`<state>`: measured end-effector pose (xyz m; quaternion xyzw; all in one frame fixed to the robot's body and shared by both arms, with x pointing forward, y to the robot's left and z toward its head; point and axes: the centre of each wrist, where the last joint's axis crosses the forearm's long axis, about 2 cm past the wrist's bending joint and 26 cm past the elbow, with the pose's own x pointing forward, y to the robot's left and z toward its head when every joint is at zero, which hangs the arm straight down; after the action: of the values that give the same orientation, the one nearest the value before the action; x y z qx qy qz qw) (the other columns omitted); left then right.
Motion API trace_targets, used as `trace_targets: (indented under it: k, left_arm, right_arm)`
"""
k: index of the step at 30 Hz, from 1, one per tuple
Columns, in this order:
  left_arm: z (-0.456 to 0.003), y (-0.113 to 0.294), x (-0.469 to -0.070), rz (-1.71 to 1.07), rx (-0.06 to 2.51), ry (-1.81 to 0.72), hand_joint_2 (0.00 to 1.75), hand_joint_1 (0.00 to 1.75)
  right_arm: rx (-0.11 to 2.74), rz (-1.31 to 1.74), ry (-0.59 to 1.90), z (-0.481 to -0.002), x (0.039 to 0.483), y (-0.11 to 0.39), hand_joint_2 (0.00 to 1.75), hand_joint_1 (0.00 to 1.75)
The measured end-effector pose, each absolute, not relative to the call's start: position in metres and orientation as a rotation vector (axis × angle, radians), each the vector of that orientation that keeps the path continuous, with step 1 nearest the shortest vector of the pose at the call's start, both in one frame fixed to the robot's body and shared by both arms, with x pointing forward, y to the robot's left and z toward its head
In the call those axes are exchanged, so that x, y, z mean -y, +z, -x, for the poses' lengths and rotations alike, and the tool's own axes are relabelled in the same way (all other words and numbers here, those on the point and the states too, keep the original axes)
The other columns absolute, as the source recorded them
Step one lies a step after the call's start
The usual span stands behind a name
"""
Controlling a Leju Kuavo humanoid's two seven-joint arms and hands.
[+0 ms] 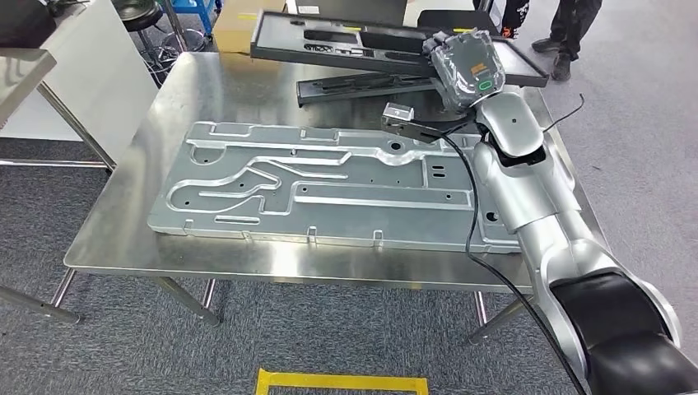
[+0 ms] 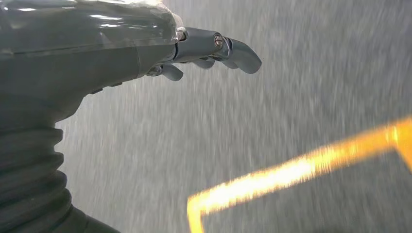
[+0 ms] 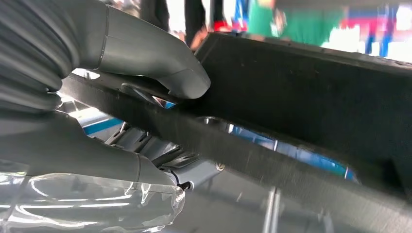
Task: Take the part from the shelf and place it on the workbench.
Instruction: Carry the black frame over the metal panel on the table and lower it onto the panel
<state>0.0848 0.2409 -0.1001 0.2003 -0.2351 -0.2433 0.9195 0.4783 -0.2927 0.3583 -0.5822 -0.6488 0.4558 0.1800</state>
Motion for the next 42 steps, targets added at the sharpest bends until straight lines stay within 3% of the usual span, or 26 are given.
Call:
trace_targets:
  k: [6, 10, 14, 18, 34, 42]
  left_arm:
    - [-0.083, -0.102, -0.24, -0.272, 0.47, -0.455, 1.75, 0.0]
    - [-0.08, -0.103, -0.243, -0.258, 0.464, -0.453, 1.75, 0.0]
    - [-0.08, -0.103, -0.244, -0.254, 0.466, -0.459, 1.75, 0.0]
    - [-0.08, -0.103, -0.244, -0.253, 0.469, -0.451, 0.0, 0.0]
    - [-0.078, -0.103, -0.243, -0.261, 0.388, -0.381, 0.0, 0.0]
    - [-0.077, -0.103, -0.242, -0.244, 0.378, -0.372, 0.0, 0.0]
  right_arm:
    - [1.531, 1.529, 1.486, -0.486, 0.296, 0.279, 1.75, 1.75]
    - [1.398, 1.441, 1.553, -0.478, 0.298, 0.238, 0.0, 0.0]
    - [1.334, 1.394, 1.58, -0.474, 0.302, 0.221, 0.0, 0.0]
    - [1.308, 1.363, 1.587, -0.472, 0.306, 0.214, 0.0, 0.0]
    - [1.369, 1.355, 1.484, -0.475, 0.316, 0.222, 0.0, 0.0]
    - [1.676, 1.471, 1.181, -0.477, 0.339, 0.282, 0.0, 0.0]
